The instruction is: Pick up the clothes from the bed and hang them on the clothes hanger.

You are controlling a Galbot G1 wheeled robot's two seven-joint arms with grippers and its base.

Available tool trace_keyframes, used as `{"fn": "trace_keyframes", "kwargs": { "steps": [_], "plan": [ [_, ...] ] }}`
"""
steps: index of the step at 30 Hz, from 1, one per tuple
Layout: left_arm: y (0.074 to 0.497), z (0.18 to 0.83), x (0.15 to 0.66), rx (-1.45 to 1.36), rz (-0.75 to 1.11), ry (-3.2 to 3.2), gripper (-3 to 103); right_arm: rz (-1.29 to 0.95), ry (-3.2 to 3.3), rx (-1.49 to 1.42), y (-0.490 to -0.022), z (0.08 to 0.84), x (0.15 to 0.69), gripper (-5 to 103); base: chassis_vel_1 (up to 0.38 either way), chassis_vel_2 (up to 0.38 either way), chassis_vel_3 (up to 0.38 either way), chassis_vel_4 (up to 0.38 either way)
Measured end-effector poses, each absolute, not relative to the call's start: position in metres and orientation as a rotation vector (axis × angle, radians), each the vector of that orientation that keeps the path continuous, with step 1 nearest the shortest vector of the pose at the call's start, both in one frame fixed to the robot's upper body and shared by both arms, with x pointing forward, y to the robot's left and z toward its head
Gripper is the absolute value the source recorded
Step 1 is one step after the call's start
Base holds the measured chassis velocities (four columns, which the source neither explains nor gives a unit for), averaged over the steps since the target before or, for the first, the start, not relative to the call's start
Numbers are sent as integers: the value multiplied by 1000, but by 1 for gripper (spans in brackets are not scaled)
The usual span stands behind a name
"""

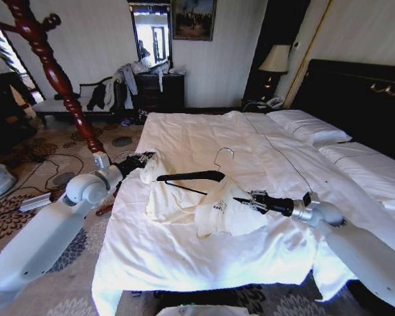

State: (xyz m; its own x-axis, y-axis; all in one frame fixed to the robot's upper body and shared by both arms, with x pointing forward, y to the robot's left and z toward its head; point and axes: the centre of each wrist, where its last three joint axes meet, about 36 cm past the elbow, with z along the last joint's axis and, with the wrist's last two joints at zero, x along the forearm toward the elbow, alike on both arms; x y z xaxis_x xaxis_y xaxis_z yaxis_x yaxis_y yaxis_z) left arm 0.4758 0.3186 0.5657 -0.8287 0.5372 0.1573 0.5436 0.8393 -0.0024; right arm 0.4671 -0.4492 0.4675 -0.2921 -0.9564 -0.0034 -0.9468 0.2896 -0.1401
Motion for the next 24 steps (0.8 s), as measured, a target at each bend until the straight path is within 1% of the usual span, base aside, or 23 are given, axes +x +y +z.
{"fn": "trace_keyframes", "kwargs": {
  "steps": [2, 3, 6, 7, 9, 16, 17, 18, 19, 20, 22, 23, 24],
  "plan": [
    [312, 536, 462, -834, -128, -2784, 0, -174, 2444, -1794, -453, 472, 468, 20, 0, 0, 0, 0],
    [312, 536, 462, -834, -128, -2784, 0, -174, 2444, -1794, -453, 472, 468, 20, 0, 0, 0, 0],
    [303, 485, 430, -808, -238, -2643, 0, -154, 2445, -1715, -459, 482, 470, 20, 0, 0, 0, 0],
    [303, 485, 430, -808, -238, -2643, 0, -154, 2445, -1715, -459, 482, 470, 20, 0, 0, 0, 0],
    [297, 463, 410, -806, -279, -2571, 0, -128, 2445, -1667, -458, 487, 471, 20, 0, 0, 0, 0],
    [290, 445, 375, -755, -358, -2435, 0, -121, 2412, -1637, -451, 499, 470, 20, 0, 0, 0, 0],
    [289, 445, 370, -740, -369, -2418, -2, -119, 2404, -1636, -449, 501, 470, 20, 0, 0, 0, 0],
    [289, 445, 370, -740, -369, -2418, -2, -119, 2404, -1636, -449, 501, 470, 20, 0, 0, 0, 0],
    [287, 447, 364, -731, -380, -2397, 1, -119, 2396, -1636, -448, 503, 470, 20, 0, 0, 0, 0],
    [286, 450, 359, -730, -386, -2385, 1, -121, 2391, -1635, -447, 504, 470, 20, 0, 0, 0, 0],
    [282, 460, 350, -735, -388, -2361, 12, -125, 2387, -1634, -447, 506, 470, 20, 0, 0, 0, 0],
    [282, 460, 350, -735, -388, -2361, 12, -125, 2387, -1634, -447, 506, 470, 20, 0, 0, 0, 0],
    [279, 467, 344, -747, -389, -2344, 17, -127, 2387, -1634, -448, 506, 469, 20, 0, 0, 0, 0]
  ]
}}
